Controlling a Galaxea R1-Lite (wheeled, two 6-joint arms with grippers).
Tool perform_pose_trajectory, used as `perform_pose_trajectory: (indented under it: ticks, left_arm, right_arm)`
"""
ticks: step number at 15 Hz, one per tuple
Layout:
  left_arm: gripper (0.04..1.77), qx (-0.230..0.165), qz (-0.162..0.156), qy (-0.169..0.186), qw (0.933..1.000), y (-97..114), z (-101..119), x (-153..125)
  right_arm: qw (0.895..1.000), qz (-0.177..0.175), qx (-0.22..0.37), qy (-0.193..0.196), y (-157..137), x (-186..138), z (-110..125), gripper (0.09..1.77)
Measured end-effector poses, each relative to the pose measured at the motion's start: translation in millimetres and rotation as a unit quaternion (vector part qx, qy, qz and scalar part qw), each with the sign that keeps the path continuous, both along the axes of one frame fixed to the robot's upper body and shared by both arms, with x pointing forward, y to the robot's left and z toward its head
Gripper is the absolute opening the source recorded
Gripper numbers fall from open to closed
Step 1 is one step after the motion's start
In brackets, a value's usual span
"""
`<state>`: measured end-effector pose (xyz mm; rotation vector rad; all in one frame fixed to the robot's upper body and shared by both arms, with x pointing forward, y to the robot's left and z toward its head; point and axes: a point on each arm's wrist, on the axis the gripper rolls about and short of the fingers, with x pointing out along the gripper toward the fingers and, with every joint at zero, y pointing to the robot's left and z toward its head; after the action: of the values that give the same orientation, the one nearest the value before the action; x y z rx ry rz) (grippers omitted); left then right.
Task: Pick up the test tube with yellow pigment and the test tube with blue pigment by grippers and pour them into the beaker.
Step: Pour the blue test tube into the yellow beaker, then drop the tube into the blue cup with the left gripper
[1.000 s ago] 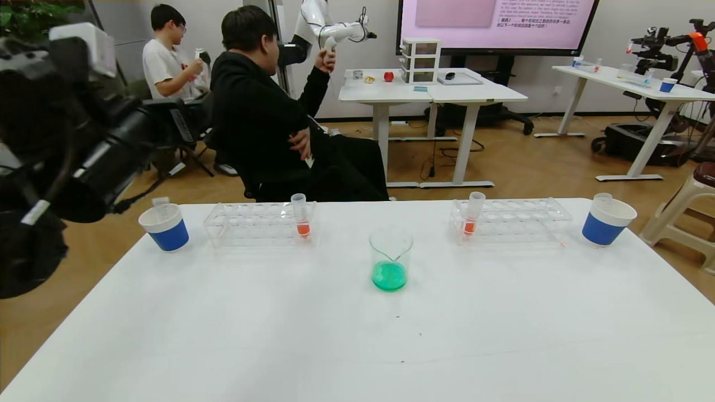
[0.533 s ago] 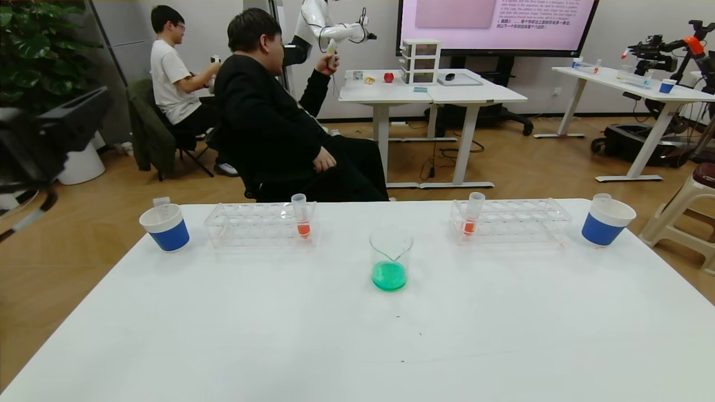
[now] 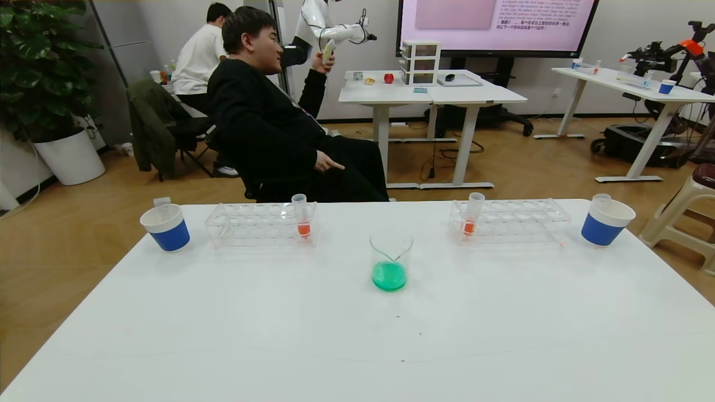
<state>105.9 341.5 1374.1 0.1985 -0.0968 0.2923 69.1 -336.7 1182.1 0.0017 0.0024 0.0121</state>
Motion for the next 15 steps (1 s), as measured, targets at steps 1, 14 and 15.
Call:
perform_pose_trajectory:
  ticks: [1, 14, 15]
  left_arm:
    - [1.75, 0.008, 0.004, -0.003, 1.0, 3.0, -4.5, -12.7]
    - [1.75, -0.059, -0.138, -0.082, 0.9852, -7.8, -104.5, -73.1]
    - [1.75, -0.068, -0.14, -0.066, 0.9857, -7.8, -117.9, -66.7]
  right_arm:
    - [1.0, 0.0, 0.0, 0.0, 0.0, 0.0, 0.0, 1.74]
    - [1.0, 0.0, 0.0, 0.0, 0.0, 0.0, 0.0, 1.74]
    - [1.0, 0.0, 0.0, 0.0, 0.0, 0.0, 0.0, 1.74]
